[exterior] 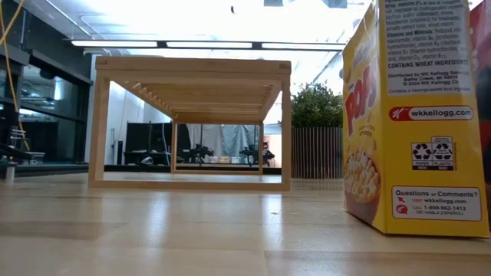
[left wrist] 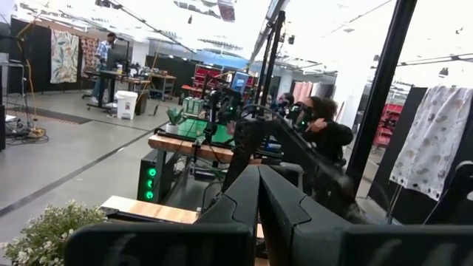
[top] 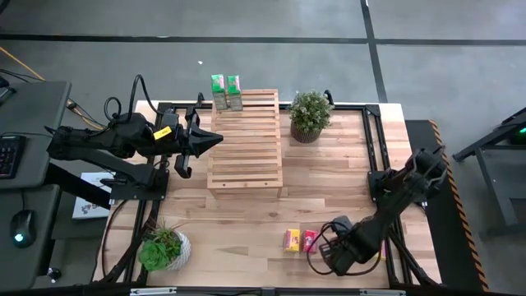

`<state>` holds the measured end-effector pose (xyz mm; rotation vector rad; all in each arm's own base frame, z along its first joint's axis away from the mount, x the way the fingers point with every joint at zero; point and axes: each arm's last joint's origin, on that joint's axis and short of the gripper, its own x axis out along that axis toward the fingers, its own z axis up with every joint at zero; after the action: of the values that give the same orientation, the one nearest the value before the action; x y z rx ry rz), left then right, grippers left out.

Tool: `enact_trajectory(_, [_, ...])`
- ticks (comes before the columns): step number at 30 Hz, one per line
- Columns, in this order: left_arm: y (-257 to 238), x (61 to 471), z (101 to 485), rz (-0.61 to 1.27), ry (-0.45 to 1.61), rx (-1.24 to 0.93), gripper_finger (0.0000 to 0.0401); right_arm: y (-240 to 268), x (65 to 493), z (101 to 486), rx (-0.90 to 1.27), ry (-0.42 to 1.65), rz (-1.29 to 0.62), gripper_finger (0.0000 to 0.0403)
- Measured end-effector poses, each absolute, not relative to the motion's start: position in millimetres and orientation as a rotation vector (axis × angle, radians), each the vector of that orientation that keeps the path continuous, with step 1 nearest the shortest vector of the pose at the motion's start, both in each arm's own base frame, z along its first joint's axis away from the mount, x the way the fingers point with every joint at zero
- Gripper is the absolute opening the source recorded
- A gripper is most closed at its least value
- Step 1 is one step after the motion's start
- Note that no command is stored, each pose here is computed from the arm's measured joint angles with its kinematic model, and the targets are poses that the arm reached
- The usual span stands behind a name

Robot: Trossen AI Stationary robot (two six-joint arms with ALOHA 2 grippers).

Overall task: Stack cereal on shelf
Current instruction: Put the right red cereal box on the shelf

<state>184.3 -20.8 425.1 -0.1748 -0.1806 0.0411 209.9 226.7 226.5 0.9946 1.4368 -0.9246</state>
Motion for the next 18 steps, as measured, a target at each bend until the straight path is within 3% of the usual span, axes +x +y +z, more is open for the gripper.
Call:
enact_trajectory(6, [-21, 184, 427, 0.042, -0.201, -0.155, 0.0000, 208, 201, 317, 0.865, 1.416, -0.899, 0.0168])
enact_trajectory(10, [-21, 182, 435, 0.037, -0.287, -0.132, 0.0000, 187, 209, 386, 0.873, 1.037, -0.647, 0.0168])
enact_trajectory(13, [-20, 174, 445, 0.027, -0.348, -0.117, 0.0000, 160, 219, 426, 0.849, 0.732, -0.634, 0.0168])
enact_trajectory(18, [-18, 156, 461, -0.006, -0.424, -0.098, 0.0000, 116, 256, 457, 0.699, 0.570, -0.611, 0.0169])
